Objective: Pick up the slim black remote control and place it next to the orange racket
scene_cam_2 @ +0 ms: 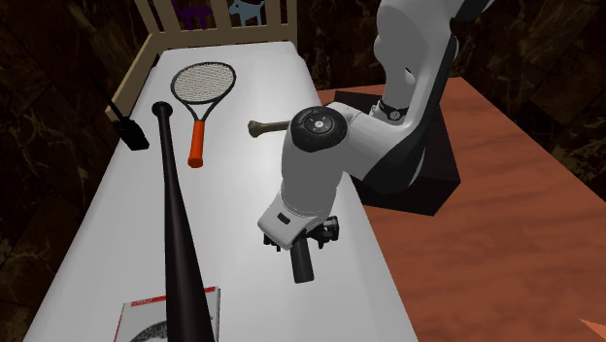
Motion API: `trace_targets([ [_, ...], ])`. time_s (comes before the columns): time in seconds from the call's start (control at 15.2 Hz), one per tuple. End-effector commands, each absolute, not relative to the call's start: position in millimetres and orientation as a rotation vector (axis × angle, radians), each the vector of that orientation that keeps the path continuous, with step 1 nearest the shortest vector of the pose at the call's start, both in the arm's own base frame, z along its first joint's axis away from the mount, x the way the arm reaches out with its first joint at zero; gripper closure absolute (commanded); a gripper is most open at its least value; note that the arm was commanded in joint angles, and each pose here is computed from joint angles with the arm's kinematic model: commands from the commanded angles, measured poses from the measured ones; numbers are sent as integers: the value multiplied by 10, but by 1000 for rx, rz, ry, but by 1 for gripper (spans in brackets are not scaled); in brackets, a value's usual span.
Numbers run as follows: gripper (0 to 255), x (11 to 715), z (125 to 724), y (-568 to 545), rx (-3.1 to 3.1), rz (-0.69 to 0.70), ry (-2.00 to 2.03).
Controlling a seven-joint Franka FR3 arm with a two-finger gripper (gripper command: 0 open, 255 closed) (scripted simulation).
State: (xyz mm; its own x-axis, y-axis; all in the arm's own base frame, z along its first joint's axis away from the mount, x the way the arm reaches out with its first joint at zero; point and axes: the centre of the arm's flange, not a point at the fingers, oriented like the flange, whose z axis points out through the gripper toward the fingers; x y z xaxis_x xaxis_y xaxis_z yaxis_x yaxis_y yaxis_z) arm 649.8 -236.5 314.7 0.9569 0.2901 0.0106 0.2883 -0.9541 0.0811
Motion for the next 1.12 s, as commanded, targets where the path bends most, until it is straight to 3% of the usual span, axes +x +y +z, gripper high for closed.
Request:
trace_targets([
  [0.0,0,6498,3147,-2365,3030,34,448],
  [0.07,255,6498,3147,-2365,3030,34,448],
  [0.66,255,6498,3147,-2365,3030,34,448],
  [1.06,255,6498,3464,-2365,3030,34,448],
])
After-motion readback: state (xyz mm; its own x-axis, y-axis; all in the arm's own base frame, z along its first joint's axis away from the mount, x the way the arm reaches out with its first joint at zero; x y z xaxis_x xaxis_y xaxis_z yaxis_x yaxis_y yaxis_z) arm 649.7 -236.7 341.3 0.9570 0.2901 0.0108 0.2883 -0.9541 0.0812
